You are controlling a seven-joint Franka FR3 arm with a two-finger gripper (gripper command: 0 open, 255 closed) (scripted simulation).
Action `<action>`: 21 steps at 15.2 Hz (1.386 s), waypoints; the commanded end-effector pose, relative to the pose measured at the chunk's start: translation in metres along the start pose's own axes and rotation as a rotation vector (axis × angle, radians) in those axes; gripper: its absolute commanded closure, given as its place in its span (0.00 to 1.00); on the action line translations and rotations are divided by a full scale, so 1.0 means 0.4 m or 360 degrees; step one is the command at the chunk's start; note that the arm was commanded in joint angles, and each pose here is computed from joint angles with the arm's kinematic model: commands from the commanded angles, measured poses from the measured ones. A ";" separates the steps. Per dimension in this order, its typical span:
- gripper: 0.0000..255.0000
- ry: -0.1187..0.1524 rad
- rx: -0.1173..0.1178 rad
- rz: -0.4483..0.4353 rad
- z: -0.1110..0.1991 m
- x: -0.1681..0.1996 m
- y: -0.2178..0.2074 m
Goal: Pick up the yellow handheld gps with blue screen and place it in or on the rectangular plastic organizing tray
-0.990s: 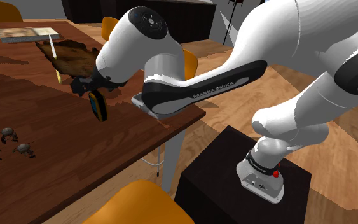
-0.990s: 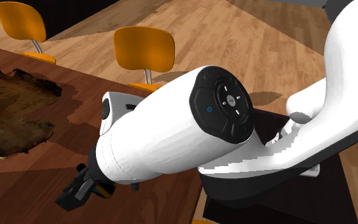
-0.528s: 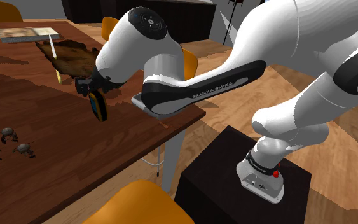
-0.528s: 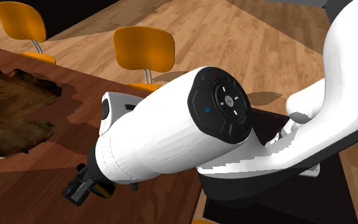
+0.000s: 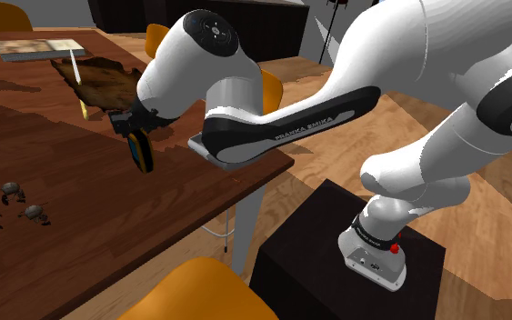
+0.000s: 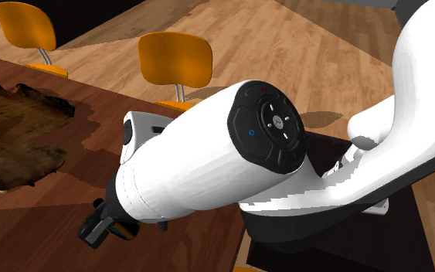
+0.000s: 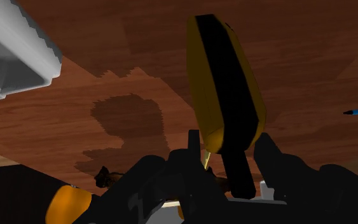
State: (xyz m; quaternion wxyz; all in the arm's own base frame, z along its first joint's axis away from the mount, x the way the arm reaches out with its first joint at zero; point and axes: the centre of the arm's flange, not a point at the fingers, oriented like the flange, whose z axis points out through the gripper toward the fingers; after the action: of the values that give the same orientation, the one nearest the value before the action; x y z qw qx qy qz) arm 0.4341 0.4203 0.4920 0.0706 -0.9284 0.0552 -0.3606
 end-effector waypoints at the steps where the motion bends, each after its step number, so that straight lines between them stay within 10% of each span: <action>1: 1.00 0.0000 0.0000 -0.0001 0.000 -0.001 -0.001; 21: 1.00 0.0000 0.0000 -0.0001 -0.193 0.173 -0.046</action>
State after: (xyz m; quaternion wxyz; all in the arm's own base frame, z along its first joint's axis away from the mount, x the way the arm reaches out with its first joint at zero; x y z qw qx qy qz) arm 0.4335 0.4200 0.5922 0.0707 -0.9285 0.0549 -0.3605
